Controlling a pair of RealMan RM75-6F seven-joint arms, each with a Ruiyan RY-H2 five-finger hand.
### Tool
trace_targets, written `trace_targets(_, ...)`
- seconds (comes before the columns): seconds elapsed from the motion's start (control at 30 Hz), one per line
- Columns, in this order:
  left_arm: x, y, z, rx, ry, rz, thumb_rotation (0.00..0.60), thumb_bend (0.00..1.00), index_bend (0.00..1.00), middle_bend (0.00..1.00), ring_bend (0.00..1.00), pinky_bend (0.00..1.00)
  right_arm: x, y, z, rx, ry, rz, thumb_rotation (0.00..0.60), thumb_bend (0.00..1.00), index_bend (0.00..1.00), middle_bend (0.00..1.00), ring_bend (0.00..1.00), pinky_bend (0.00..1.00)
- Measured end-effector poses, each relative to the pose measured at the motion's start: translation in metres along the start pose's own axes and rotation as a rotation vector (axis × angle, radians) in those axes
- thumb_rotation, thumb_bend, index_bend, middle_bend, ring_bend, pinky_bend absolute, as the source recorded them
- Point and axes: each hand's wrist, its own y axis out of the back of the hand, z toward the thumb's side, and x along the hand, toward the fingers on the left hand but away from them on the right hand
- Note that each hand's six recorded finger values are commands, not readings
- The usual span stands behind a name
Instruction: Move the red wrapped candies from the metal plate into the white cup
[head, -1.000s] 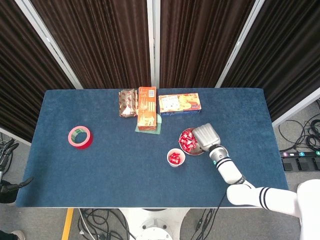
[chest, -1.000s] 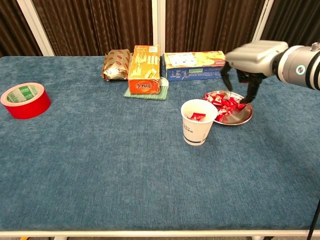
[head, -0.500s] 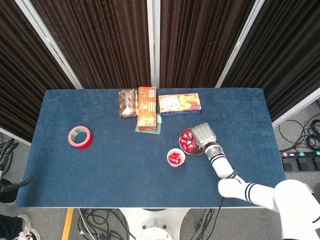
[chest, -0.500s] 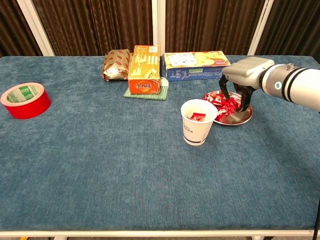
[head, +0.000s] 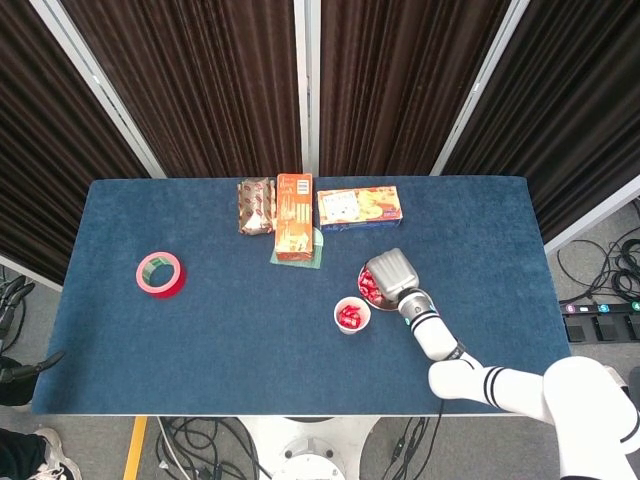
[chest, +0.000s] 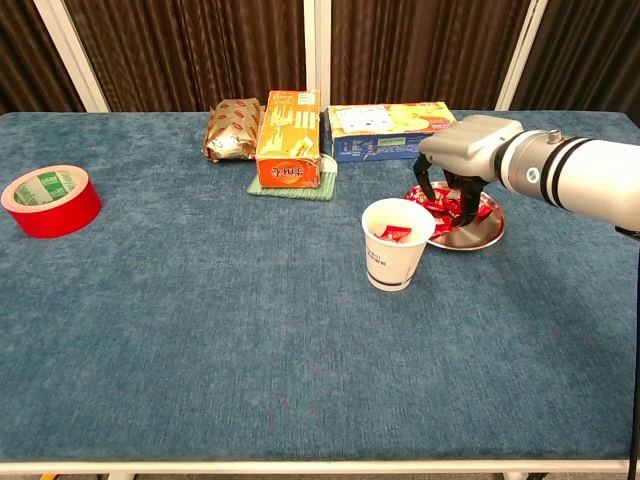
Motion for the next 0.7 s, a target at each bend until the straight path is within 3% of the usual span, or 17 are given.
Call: trace_targets(0.7,0.000,0.001,-0.002,-0.013,0.002,0.004,0.600,0.14,0.13,0.08,0.03,0.11,0.015,0.012,0.003,0.042,-0.011,-0.021,0.600,0.13,0.46,1.00,1.00,1.00)
